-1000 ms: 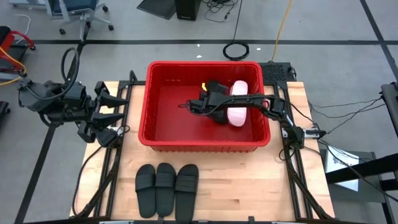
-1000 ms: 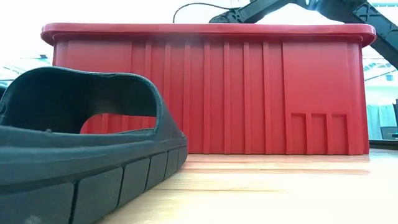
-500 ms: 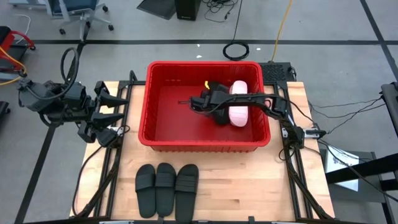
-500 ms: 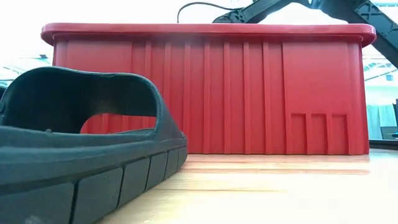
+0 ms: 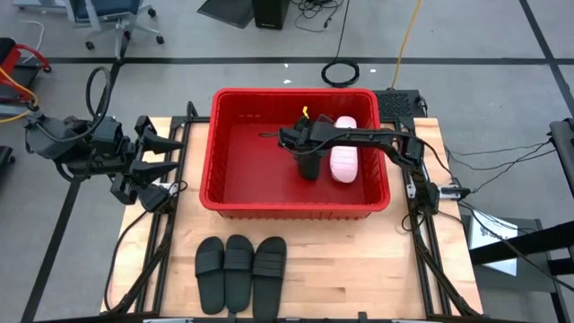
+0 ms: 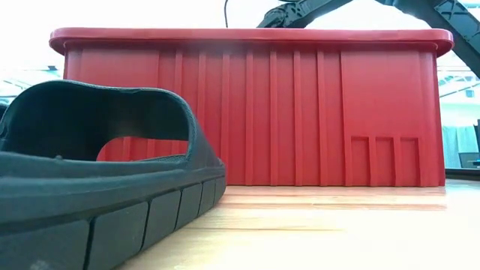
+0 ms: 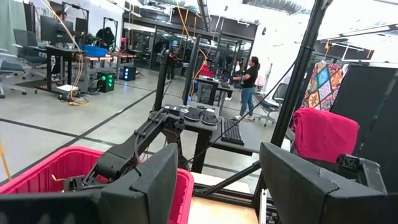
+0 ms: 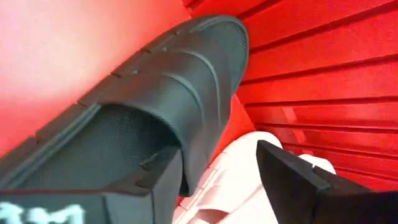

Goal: Pick and place slides into bin
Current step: Put the black slide into the red bin, then stack the black slide on top of the black slide in the red bin

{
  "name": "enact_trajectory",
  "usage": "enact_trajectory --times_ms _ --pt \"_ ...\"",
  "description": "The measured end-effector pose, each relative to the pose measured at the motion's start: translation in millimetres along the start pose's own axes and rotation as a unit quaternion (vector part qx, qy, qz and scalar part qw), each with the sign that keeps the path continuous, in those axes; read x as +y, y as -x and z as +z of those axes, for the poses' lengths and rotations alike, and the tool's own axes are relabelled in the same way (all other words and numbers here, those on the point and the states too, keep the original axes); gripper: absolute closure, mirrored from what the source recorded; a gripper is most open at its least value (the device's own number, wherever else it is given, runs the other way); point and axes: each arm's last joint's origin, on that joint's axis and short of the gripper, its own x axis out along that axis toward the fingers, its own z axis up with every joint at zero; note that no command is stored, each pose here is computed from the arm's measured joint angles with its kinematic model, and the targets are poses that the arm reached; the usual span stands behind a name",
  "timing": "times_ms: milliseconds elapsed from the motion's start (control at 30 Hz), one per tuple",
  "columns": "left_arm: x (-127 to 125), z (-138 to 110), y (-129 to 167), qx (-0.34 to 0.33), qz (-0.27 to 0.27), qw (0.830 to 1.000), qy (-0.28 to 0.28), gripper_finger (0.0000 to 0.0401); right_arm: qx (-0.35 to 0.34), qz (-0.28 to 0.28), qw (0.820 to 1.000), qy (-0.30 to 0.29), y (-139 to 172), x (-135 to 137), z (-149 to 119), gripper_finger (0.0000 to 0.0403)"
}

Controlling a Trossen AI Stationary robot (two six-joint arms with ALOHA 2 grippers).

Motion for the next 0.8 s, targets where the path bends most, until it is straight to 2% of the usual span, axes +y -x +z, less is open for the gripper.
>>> enact_trajectory --times_ms 233,467,600,733,800 --pt "0 0 0 0.000 0.000 1.000 0.000 0.0176 0.022 0.024 0.999 0.034 -2 3 -6 0.0170" --pt "0 0 0 0.000 0.000 1.000 0.005 0.0176 0.028 0.031 0.998 0.046 1 1 -8 0.0172" --pt "0 0 0 0.000 0.000 1.000 0.005 0.0176 -0.016 0.082 0.996 0.032 15 -4 -1 0.0173" --pt "0 0 0 0.000 0.000 1.000 0.005 0.0176 -0.078 0.100 0.992 0.026 28 -5 9 0.0170" --pt "0 0 0 0.000 0.000 1.000 0.003 0.0176 -0.121 0.163 0.978 0.041 34 -2 17 0.0170"
